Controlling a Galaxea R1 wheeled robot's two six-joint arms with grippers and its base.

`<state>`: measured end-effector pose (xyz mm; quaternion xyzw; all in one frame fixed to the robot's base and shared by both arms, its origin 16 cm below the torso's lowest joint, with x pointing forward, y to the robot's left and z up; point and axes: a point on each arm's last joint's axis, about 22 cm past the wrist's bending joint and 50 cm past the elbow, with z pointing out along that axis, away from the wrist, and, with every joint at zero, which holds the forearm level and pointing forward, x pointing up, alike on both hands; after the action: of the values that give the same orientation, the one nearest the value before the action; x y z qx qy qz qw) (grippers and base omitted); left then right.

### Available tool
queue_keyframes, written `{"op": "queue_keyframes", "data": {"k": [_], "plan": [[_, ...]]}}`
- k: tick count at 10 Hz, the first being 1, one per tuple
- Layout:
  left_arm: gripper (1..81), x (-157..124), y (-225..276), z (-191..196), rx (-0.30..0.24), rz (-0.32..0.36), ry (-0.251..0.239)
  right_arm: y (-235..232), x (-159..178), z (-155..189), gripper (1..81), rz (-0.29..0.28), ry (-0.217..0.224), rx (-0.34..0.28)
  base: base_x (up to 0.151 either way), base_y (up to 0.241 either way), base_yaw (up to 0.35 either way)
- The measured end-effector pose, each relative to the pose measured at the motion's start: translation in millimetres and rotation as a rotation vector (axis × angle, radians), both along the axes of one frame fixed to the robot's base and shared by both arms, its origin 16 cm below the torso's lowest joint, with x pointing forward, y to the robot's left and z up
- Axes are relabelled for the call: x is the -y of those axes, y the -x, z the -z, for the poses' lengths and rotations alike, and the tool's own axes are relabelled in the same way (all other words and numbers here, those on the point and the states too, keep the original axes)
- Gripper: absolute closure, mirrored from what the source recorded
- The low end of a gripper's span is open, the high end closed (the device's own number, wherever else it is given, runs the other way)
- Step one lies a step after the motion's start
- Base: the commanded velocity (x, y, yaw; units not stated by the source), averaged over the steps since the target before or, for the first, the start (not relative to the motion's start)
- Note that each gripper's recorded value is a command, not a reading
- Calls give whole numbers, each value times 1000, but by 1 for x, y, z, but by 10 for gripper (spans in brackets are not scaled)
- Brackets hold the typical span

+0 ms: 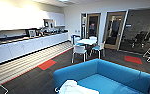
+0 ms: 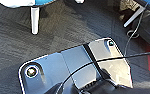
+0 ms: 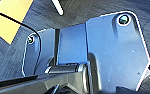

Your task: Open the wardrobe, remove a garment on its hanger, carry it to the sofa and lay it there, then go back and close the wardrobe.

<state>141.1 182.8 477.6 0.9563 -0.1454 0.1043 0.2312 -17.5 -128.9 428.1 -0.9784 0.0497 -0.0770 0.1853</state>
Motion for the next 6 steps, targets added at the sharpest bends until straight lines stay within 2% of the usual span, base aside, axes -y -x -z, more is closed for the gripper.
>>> {"op": "queue_keyframes", "data": {"k": [3, 6], "plan": [[10, 21, 4, 2, 7, 2, 10, -4, 0, 0, 10, 1, 0, 16, 0, 0, 0], [10, 19, 3, 3, 8, 1, 6, -5, 0, 0, 10, 0, 0, 17, 0, 0, 0]]}}
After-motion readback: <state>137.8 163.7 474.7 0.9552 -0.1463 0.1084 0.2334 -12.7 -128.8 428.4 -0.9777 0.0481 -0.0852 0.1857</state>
